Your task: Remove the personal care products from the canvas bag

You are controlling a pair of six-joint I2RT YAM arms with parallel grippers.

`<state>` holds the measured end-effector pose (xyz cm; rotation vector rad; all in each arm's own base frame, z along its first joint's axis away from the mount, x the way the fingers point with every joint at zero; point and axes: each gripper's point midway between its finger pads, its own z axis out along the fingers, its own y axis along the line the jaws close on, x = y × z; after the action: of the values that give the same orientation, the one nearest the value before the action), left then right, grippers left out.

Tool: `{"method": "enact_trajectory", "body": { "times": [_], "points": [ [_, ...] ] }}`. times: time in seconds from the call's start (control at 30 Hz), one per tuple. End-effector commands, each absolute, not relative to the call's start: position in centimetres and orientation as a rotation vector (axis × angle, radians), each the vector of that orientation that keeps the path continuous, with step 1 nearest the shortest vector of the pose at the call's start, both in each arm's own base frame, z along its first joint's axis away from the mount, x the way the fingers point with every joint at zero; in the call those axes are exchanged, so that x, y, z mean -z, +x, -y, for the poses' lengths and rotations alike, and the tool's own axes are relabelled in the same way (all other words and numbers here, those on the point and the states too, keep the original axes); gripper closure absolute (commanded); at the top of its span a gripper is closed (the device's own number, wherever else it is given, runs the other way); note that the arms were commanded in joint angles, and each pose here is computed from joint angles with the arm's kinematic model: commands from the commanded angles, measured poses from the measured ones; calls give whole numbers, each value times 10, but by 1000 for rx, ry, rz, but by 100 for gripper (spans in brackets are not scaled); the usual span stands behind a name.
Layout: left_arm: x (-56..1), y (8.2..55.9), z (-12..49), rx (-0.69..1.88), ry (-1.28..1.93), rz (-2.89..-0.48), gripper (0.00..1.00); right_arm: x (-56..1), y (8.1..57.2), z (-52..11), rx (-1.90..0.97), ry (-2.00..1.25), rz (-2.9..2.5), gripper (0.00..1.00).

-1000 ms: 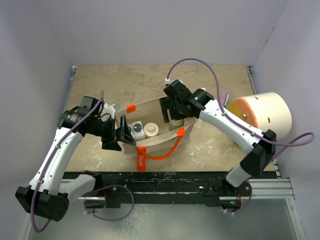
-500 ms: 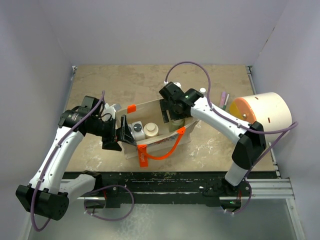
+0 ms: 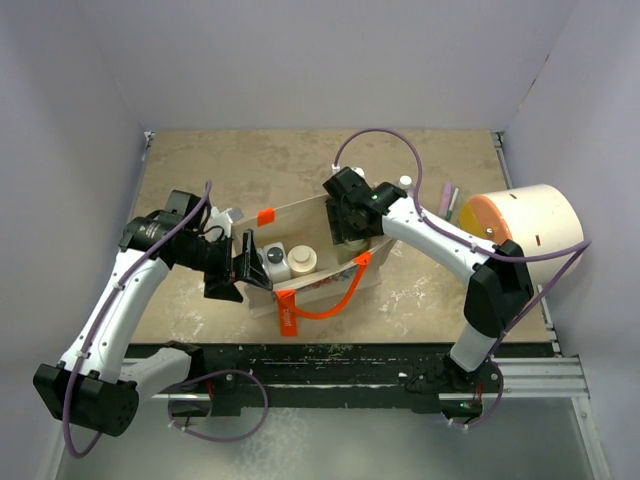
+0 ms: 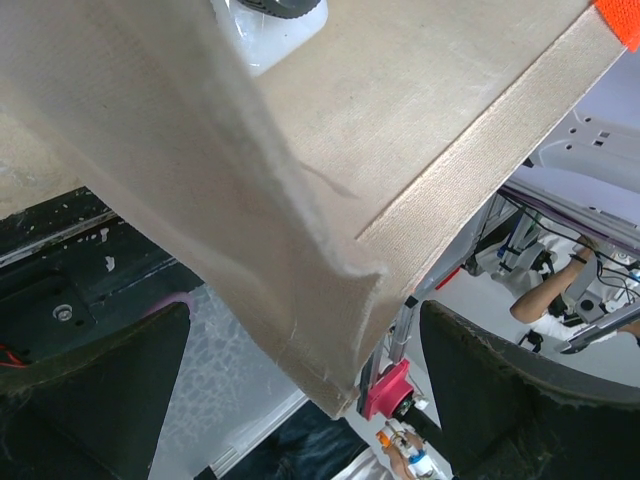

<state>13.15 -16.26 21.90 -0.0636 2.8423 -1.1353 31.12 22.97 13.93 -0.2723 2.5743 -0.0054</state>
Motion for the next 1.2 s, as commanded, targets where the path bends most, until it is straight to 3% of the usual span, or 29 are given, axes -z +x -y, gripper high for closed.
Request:
{"method": "enact_trajectory", "body": {
  "times": [0.0,0.17,0.37,0.47,0.7,1.17],
  "points": [
    [-230,136,164,1129,-5,-2801,1,-131,318,-223,28,-264,-2565,30],
    [-228,136,164,1124,-9,-2810,1,-130,322,-223,43,-270,-2548,35],
    [-227,137,163,1120,-17,-2816,1,-133,321,-221,48,-288,-2540,59],
    [-225,136,164,1125,-22,-2820,1,-136,322,-220,55,-300,-2537,83],
    [-223,135,164,1126,-29,-2823,1,-154,324,-225,13,-324,-2505,100],
    [-226,131,164,1119,-37,-2812,1,-201,323,-255,-245,-228,-2461,100]
  ]
}}
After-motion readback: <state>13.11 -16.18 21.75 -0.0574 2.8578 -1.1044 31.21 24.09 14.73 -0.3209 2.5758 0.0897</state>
